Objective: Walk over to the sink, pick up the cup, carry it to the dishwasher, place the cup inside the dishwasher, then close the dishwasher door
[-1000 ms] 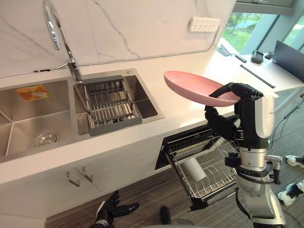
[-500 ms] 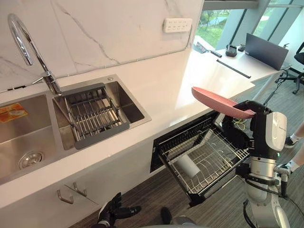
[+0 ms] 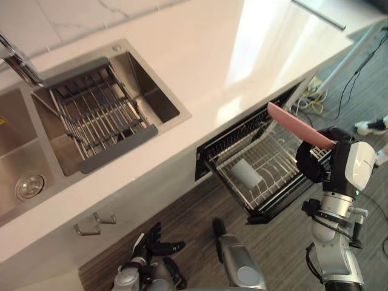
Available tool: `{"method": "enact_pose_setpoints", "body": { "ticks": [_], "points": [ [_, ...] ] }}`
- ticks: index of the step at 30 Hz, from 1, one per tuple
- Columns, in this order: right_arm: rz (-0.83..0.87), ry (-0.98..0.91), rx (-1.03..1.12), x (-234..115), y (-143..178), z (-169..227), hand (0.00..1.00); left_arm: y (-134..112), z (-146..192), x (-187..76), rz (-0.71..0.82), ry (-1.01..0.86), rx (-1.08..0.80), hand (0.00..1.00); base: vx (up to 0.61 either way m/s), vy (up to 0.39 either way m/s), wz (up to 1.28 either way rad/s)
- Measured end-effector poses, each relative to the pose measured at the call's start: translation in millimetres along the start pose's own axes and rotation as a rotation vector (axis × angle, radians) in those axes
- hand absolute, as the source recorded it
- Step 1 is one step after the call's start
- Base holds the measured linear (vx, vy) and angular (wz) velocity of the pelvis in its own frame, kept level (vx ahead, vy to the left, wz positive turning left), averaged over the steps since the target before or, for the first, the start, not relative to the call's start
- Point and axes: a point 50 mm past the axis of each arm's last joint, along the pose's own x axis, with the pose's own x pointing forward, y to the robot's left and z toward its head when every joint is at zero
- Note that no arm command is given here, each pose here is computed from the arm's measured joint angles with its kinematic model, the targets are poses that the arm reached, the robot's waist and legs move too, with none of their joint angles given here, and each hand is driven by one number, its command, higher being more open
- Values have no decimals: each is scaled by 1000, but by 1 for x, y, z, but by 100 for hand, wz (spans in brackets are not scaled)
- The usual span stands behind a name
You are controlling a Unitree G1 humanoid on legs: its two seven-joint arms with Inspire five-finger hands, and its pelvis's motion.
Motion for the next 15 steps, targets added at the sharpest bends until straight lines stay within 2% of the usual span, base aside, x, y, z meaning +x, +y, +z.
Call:
{"method": "enact_pose_setpoints", "body": {
  "ticks": [10,15],
  "points": [
    [-85,-2,71,32,10,19,0,-13,46,18,-17,-154,-43,100,-43,10,-9],
    [-74,30,86,51,20,13,0,-28,61,24,-54,-195,-64,100,-11,8,15]
  ]
}}
